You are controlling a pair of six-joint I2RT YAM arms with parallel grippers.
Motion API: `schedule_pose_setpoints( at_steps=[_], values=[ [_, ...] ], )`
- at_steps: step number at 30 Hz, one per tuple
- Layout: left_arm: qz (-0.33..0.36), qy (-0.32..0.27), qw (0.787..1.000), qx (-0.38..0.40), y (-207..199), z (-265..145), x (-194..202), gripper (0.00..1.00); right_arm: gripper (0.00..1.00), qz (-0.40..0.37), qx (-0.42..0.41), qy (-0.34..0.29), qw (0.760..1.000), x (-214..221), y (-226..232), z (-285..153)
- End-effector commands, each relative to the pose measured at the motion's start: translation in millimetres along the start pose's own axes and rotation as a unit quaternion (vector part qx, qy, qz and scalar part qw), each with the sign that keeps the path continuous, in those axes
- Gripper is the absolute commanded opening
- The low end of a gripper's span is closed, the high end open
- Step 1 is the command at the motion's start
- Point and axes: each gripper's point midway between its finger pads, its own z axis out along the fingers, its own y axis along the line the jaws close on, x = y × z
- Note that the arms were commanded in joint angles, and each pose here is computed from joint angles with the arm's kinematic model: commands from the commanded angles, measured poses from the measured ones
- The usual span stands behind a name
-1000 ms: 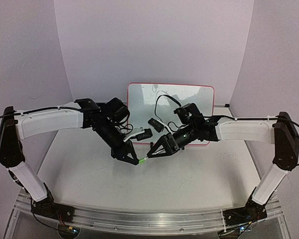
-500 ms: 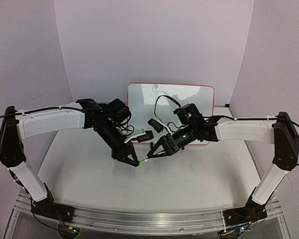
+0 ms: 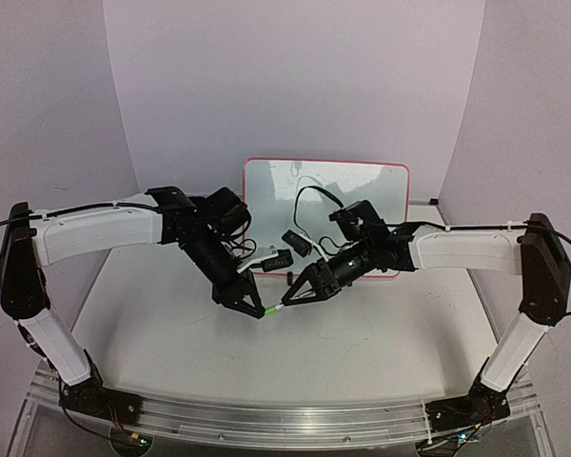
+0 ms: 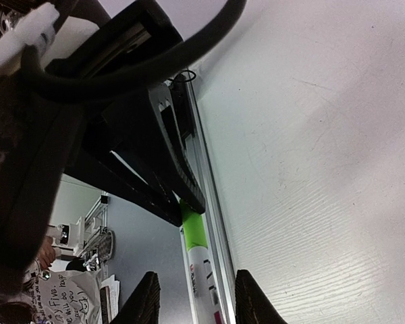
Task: Write a sentence on the whiteboard
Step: Pass from the left arm to the right, then pick up the pen cap from the whiteboard marker.
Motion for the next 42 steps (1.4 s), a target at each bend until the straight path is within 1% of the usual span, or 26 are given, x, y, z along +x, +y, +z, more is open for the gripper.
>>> schedule_pose_setpoints(
  at_steps=[1, 6, 10, 11, 12, 14, 15, 16, 18, 20, 23, 25, 28, 30, 33, 36, 40, 42],
  values=[
    [0.022, -0.021, 0.999, -0.01, -1, -9, -18, 0.0, 0.31, -0.017, -0.006, 0.006, 1.0, -2, 6, 4],
    [0.02, -0.02, 1.0, -0.009, 0, -8, -17, 0.0, 0.2, -0.021, -0.013, 0.006, 1.0, -2, 10, 4],
    [0.014, -0.024, 0.999, -0.016, 2, -7, -17, 0.01, 0.02, -0.032, -0.016, 0.001, 0.999, -4, 16, 1],
    [0.009, -0.027, 0.999, -0.02, 4, -7, -18, 0.05, 0.0, -0.037, -0.013, -0.003, 0.999, -6, 17, -1],
    [0.004, -0.033, 0.999, -0.026, 6, -8, -19, 0.15, 0.0, -0.043, -0.008, -0.009, 0.999, -9, 19, -3],
    [-0.007, -0.054, 0.997, -0.045, 10, -10, -22, 0.43, 0.0, -0.053, 0.001, -0.021, 0.998, -14, 22, -9],
    [-0.011, -0.074, 0.996, -0.053, 11, -14, -25, 0.56, 0.0, -0.056, 0.004, -0.027, 0.998, -17, 23, -12],
    [-0.016, -0.091, 0.994, -0.059, 11, -17, -27, 0.64, 0.0, -0.06, 0.008, -0.035, 0.998, -20, 24, -16],
    [-0.027, -0.146, 0.987, -0.058, 10, -25, -37, 0.75, 0.0, -0.067, 0.014, -0.045, 0.997, -24, 27, -21],
    [-0.046, -0.201, 0.978, -0.034, 3, -39, -46, 0.8, 0.0, -0.072, 0.013, -0.05, 0.996, -27, 30, -24],
    [-0.064, -0.253, 0.965, -0.002, -3, -50, -51, 0.85, 0.0, -0.08, 0.001, -0.053, 0.995, -29, 40, -28],
    [-0.071, -0.28, 0.957, 0.026, -8, -58, -51, 0.86, 0.0, -0.085, -0.01, -0.053, 0.995, -30, 46, -30],
    [-0.069, -0.285, 0.954, 0.068, -20, -62, -50, 0.81, 0.0, -0.093, -0.027, -0.051, 0.994, -29, 56, -33],
    [-0.07, -0.274, 0.956, 0.082, -25, -61, -48, 0.73, 0.0, -0.097, -0.033, -0.052, 0.993, -29, 62, -35],
    [-0.069, -0.259, 0.958, 0.103, -31, -59, -45, 0.58, 0.0, -0.101, -0.036, -0.054, 0.993, -28, 68, -38],
    [-0.068, -0.245, 0.96, 0.119, -35, -56, -44, 0.49, 0.0, -0.103, -0.035, -0.057, 0.992, -28, 70, -41],
    [-0.071, -0.228, 0.963, 0.127, -36, -52, -40, 0.47, 0.0, -0.103, -0.035, -0.06, 0.992, -28, 73, -43],
    [-0.071, -0.223, 0.963, 0.134, -37, -50, -39, 0.43, 0.0, -0.103, -0.035, -0.06, 0.992, -28, 74, -43]
  ],
)
